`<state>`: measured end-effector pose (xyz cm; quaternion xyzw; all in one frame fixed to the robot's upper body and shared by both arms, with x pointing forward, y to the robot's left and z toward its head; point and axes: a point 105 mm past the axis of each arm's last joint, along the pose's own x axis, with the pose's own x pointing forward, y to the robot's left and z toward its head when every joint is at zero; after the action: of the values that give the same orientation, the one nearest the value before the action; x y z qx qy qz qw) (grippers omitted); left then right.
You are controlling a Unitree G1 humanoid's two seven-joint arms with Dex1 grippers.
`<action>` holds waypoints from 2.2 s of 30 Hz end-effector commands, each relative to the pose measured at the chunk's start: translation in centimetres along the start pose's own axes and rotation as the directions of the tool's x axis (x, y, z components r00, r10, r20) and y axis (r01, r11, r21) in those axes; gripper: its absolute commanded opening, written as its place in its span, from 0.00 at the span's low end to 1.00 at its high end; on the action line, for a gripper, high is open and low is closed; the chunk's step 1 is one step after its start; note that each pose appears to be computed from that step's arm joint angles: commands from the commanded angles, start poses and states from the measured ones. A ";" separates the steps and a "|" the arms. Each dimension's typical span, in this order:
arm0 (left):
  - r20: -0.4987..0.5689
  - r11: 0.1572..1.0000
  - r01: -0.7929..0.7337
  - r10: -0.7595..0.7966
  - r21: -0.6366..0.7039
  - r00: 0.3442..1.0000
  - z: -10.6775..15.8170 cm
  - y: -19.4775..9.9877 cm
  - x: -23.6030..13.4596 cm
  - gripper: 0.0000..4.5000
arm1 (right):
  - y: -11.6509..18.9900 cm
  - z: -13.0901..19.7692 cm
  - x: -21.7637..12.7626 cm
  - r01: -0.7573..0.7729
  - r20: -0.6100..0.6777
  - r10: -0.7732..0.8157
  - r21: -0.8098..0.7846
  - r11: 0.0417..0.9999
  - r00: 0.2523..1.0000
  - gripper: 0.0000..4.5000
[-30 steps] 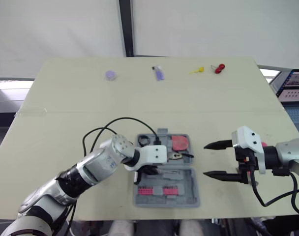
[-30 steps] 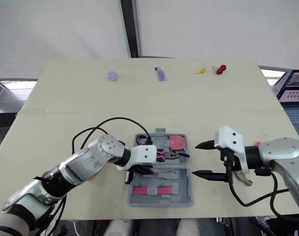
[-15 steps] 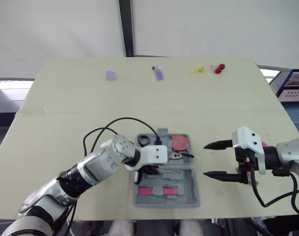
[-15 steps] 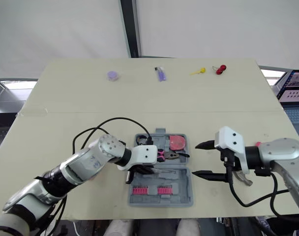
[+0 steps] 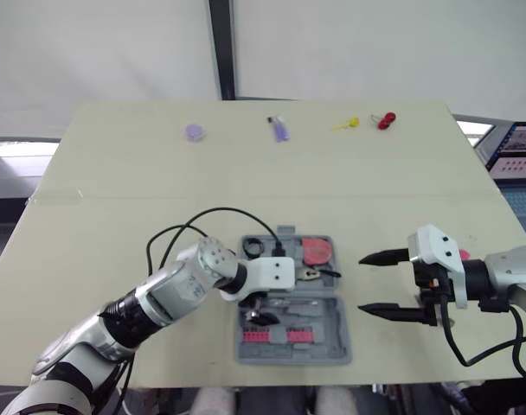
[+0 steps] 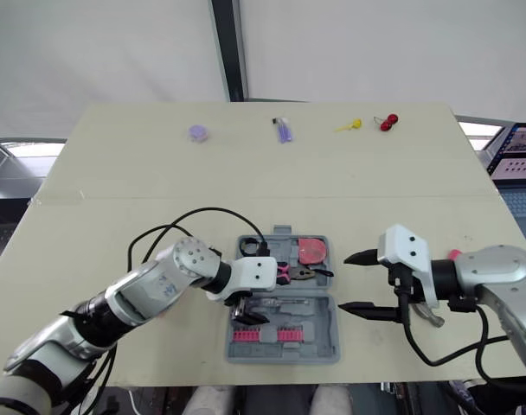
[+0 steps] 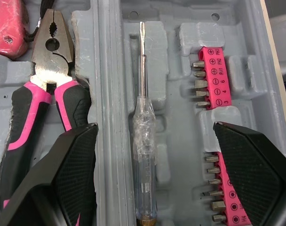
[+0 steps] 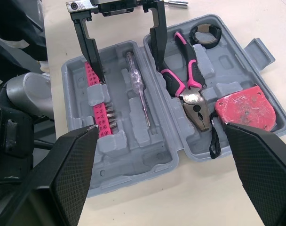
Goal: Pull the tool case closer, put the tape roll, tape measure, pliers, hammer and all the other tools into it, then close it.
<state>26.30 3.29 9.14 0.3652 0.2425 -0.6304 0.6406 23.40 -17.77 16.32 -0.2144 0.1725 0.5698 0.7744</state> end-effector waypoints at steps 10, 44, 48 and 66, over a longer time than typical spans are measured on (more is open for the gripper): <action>0.515 0.998 0.004 0.028 -0.063 0.857 3.8 2.5 -4.4 0.93 | -0.1 0.8 -0.4 0.009 0.010 -0.008 -0.042 0.999 1.000 1.00; 0.491 0.995 0.065 -0.022 -0.071 0.871 -3.5 0.2 1.1 0.01 | -0.2 0.8 -0.8 0.033 0.001 -0.033 -0.034 0.999 0.999 1.00; 0.488 0.996 0.051 -0.006 -0.080 0.873 -3.5 0.4 1.2 0.01 | -0.2 0.8 -0.8 0.035 0.002 -0.035 -0.031 0.999 0.999 1.00; 0.334 0.998 0.037 -0.019 -0.048 0.942 -5.4 0.1 3.0 0.01 | -0.2 0.9 -0.8 0.042 0.005 -0.042 -0.031 0.999 0.999 1.00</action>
<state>27.80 5.22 4.96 0.2134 0.1263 -0.6874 0.6826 23.52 -17.97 16.29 -0.2126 0.1744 0.5609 0.7809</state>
